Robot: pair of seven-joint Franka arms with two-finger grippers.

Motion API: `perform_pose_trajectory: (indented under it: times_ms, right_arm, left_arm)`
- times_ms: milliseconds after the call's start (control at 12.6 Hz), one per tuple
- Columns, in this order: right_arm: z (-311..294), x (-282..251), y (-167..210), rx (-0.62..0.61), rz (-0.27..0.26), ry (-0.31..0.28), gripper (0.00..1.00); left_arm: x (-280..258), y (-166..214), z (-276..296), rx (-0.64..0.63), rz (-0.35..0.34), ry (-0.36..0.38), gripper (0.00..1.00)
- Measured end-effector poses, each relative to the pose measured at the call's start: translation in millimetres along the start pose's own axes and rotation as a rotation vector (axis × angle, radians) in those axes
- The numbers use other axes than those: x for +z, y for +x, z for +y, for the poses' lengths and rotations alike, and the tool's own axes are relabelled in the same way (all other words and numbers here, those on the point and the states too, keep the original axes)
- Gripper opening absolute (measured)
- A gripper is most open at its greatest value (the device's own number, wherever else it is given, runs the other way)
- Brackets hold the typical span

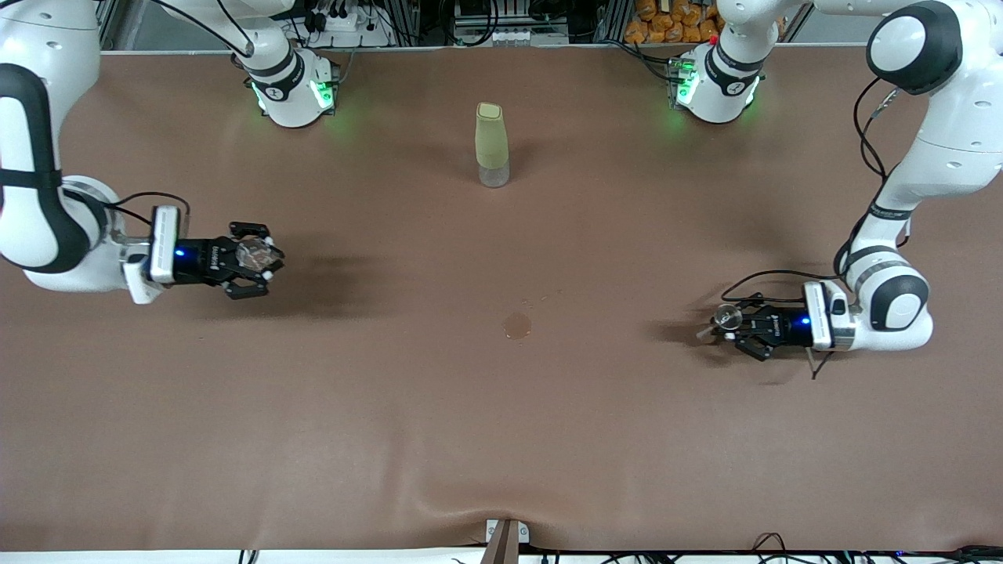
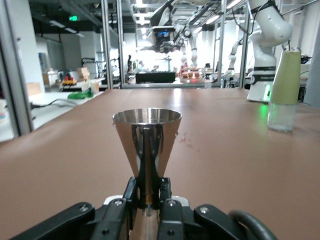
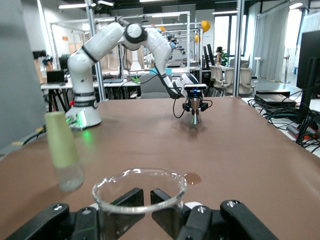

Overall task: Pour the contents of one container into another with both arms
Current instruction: 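Carry the glass back with the right gripper while the left gripper returns the jigger, then lower the jigger and glass onto the table and open both grippers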

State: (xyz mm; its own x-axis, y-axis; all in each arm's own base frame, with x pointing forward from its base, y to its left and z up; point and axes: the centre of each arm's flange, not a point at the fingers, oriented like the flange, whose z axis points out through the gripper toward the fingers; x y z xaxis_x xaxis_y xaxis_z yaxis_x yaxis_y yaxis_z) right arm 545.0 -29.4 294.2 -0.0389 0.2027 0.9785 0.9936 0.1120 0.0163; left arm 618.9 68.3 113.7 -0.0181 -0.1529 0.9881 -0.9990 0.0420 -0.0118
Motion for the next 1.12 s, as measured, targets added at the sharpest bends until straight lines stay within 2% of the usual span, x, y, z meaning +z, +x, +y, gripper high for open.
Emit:
perform_pose_trajectory:
  times_ms: [239,398,717,876,1115]
  right_arm:
    - [-29,-46,-36,-0.065,-0.003,-0.013,0.15]
    - [-49,-66,-71,-0.071,0.032,-0.037,0.15]
    - [-68,-54,-145,0.009,0.076,-0.023,0.15]
    - [-69,-48,-167,0.033,0.083,-0.018,0.15]
    - [-56,-44,-189,0.021,0.096,-0.073,0.15]
  left_arm:
    - [-43,-22,15,-0.034,-0.024,0.058,0.21]
    - [-58,-29,21,-0.046,-0.020,0.086,0.21]
    - [-71,-37,30,-0.062,0.000,0.104,0.21]
    - [-68,-39,32,-0.069,0.017,0.093,0.21]
    - [-63,-44,37,-0.084,0.035,0.083,0.21]
